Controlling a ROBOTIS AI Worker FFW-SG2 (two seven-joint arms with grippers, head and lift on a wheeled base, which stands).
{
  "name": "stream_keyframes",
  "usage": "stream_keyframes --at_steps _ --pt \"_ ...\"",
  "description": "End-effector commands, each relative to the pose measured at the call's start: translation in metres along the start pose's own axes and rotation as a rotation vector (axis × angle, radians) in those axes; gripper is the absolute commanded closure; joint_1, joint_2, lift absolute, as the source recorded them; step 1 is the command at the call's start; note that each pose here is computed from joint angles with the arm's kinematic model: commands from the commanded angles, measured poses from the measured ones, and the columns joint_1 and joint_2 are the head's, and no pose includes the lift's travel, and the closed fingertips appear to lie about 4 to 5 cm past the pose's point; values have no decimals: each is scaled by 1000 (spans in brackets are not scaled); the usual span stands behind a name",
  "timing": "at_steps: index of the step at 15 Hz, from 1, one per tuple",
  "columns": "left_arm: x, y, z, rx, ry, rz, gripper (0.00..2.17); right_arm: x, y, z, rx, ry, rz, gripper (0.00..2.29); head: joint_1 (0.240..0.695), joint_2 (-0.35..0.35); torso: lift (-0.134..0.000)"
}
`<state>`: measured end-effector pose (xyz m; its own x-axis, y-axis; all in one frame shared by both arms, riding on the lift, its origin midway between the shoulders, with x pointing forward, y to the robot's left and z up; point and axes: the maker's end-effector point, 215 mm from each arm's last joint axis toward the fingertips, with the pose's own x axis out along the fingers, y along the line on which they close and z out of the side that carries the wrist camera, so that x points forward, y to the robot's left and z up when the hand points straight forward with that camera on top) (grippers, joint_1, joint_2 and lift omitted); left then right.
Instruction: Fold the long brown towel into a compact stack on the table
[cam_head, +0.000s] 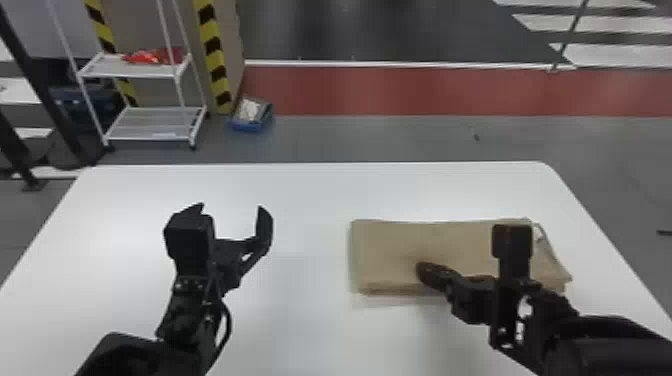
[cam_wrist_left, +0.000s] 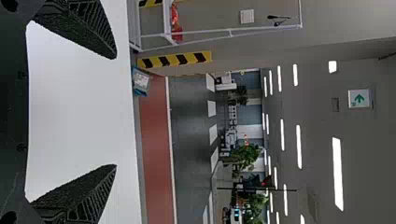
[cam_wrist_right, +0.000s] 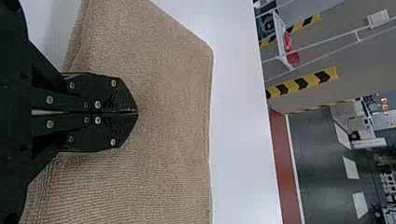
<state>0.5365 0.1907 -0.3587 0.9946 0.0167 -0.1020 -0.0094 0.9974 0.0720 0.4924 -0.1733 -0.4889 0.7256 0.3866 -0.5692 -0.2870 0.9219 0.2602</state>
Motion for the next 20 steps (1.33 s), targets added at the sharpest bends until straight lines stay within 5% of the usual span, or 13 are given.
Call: stream_keyframes --at_steps 1,5,8,9,11,14,17,19,20 --pt "0 0 0 0 0 0 36 14 38 11 3 -19 52 1781 695 7 -111" --pt "0 -2 -2 -2 4 -9 36 29 87 17 16 -32 92 1781 695 77 -111" --pt "-3 -3 4 -11 -21 -6 36 6 88 51 28 -126 73 1706 695 110 -111" --pt "-4 -5 7 -15 -34 -7 36 -7 78 67 41 -166 58 1379 695 112 -111" --pt "-7 -10 7 -17 -39 -17 36 -32 32 91 69 -225 -2 -1 695 96 -111" --pt "-14 -32 17 -28 -58 -65 36 -78 -68 123 105 -295 -95 46 695 5 -111" --pt "-20 -64 18 -34 -58 -129 100 -113 -154 136 154 -301 -88 66 695 -102 -111" --pt "-24 -91 14 -43 -48 -209 306 -119 -178 127 202 -274 -66 73 695 -209 -111" --pt "-25 -102 11 -61 -34 -257 593 -119 -185 120 208 -261 -71 87 695 -241 -111"
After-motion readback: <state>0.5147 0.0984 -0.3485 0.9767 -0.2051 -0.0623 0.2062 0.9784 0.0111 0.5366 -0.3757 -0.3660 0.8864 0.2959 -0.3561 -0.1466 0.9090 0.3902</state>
